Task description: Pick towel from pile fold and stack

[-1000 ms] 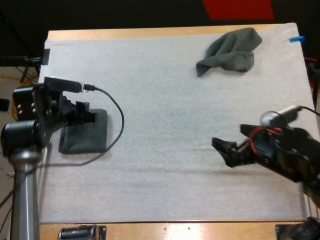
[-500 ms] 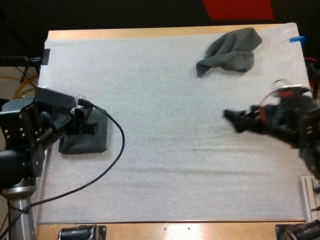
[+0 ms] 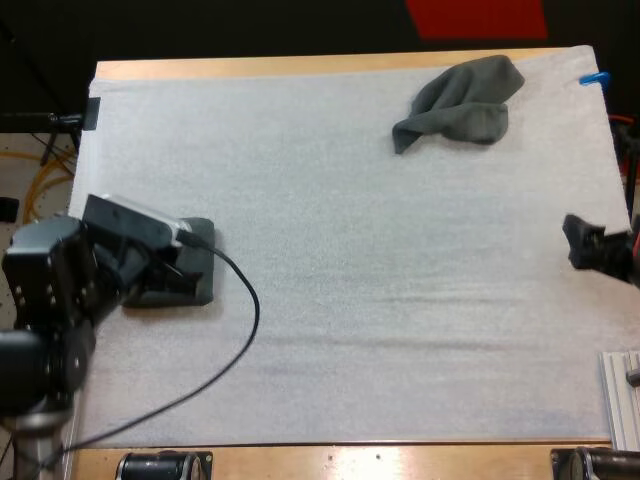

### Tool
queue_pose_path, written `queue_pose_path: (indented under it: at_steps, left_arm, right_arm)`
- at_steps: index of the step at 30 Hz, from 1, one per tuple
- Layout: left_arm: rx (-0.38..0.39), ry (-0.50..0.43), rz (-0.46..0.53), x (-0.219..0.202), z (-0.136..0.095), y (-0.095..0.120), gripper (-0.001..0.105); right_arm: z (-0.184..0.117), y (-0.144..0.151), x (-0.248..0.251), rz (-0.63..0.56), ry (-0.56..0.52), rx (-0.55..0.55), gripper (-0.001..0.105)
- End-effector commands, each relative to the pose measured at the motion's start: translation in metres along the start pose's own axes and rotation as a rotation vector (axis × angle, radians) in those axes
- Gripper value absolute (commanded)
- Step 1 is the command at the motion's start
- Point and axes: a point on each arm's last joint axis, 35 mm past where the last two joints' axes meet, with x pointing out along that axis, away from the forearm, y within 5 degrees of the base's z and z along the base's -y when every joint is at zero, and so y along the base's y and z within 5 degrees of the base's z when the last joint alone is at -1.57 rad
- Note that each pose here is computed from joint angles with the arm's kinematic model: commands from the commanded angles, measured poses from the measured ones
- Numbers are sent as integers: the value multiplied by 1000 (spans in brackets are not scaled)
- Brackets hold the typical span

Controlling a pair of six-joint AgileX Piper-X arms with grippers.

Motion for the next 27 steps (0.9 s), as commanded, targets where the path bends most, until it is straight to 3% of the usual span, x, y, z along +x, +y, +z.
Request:
queue_pose_path:
  at_steps: [1,9,13,22,24,27]
  left_arm:
    - [29,-20,44,-10,-1,-5,47]
    - [16,-181,77,-54,-29,-16,47]
    - [75,-259,111,-76,-59,-21,47]
    - [88,-389,141,-105,-132,-31,47]
    - [88,-389,141,-107,-145,-32,47]
    - [73,-274,133,-99,-157,-31,47]
  right_arm:
    - [-2,2,-11,-33,3,-33,85]
    - [-17,19,-73,-114,-133,-63,85]
    - [-33,32,-107,-130,-227,-76,85]
    - [-66,50,-149,-176,-385,-139,85]
    - [-74,53,-151,-181,-403,-143,85]
    - [-91,56,-147,-181,-417,-129,85]
